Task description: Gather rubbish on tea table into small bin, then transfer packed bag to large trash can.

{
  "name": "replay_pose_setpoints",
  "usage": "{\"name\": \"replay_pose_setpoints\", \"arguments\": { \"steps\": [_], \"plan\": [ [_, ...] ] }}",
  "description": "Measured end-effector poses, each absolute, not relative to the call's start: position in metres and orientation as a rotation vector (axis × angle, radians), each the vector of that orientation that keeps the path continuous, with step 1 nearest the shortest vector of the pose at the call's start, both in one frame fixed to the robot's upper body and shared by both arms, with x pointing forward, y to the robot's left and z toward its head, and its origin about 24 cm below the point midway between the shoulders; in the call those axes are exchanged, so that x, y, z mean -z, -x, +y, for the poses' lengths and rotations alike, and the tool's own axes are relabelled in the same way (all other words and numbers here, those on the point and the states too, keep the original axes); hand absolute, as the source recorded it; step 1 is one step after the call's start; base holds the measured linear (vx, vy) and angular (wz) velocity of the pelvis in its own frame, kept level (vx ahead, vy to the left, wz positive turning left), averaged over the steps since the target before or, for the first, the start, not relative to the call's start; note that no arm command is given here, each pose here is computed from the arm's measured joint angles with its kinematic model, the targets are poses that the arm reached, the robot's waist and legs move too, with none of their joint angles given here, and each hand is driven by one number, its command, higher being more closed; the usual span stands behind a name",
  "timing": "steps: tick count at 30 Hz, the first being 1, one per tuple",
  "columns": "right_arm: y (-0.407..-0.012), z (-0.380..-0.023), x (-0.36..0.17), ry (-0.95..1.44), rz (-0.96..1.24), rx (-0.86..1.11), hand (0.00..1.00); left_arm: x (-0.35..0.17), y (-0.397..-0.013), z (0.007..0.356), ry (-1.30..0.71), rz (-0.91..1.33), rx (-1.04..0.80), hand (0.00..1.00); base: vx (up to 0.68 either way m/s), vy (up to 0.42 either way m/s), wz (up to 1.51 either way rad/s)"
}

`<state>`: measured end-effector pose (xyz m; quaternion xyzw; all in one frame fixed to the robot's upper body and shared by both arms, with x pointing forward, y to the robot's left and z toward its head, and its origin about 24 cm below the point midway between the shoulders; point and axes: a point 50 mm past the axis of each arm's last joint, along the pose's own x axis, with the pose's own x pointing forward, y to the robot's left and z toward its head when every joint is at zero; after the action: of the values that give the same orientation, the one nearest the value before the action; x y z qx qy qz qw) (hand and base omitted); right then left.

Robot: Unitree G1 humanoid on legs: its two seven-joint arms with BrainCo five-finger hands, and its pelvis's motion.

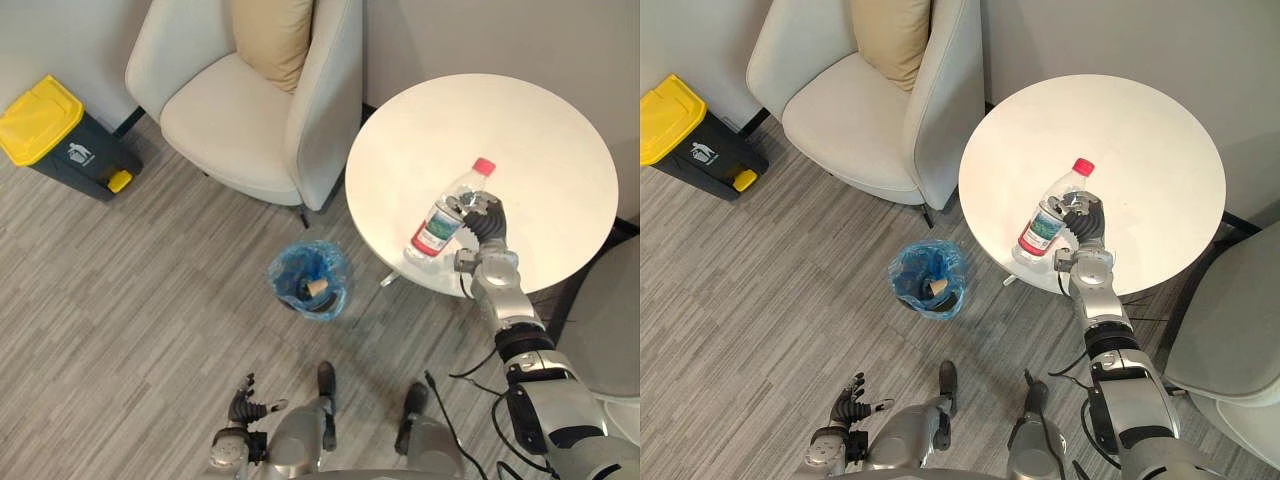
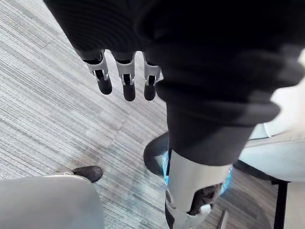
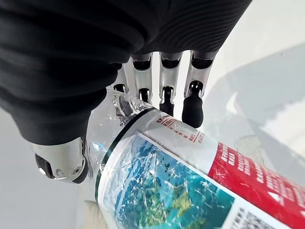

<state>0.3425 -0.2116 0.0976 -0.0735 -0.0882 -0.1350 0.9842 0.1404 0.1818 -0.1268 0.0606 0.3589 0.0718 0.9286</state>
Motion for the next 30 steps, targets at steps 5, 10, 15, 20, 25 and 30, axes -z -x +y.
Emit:
{"name": "replay_pose_setpoints", "arguments": {
  "steps": [5, 10, 15, 20, 25, 30],
  "plan": [
    [-0.313, -0.187, -0.092, 0.197, -0.257, 0.192, 1.0, 0.127, -0.141, 0.178, -0.116, 0.736, -0.143, 0.0, -0.04, 0.009, 0.34],
    [-0.294, -0.173, -0.08, 0.267, -0.25, 0.114, 1.0, 0.129, -0.145, 0.174, -0.109, 0.743, -0.134, 0.0, -0.06, 0.009, 0.53],
    [-0.283, -0.16, -0.079, 0.302, -0.278, 0.046, 1.0, 0.129, -0.147, 0.179, -0.143, 0.748, -0.126, 0.0, 0.11, 0.014, 0.37],
    [-0.267, -0.15, -0.059, 0.369, -0.227, -0.022, 1.0, 0.13, -0.144, 0.181, -0.153, 0.755, -0.126, 0.0, 0.15, 0.075, 0.07],
    [-0.262, -0.141, -0.045, 0.412, -0.182, -0.08, 1.0, 0.131, -0.143, 0.187, -0.21, 0.765, -0.094, 0.0, 0.16, 0.056, 0.19],
    [-0.263, -0.142, -0.041, 0.459, -0.169, -0.089, 1.0, 0.131, -0.144, 0.19, -0.228, 0.768, -0.092, 0.0, 0.16, -0.129, 0.79]
  ]
}}
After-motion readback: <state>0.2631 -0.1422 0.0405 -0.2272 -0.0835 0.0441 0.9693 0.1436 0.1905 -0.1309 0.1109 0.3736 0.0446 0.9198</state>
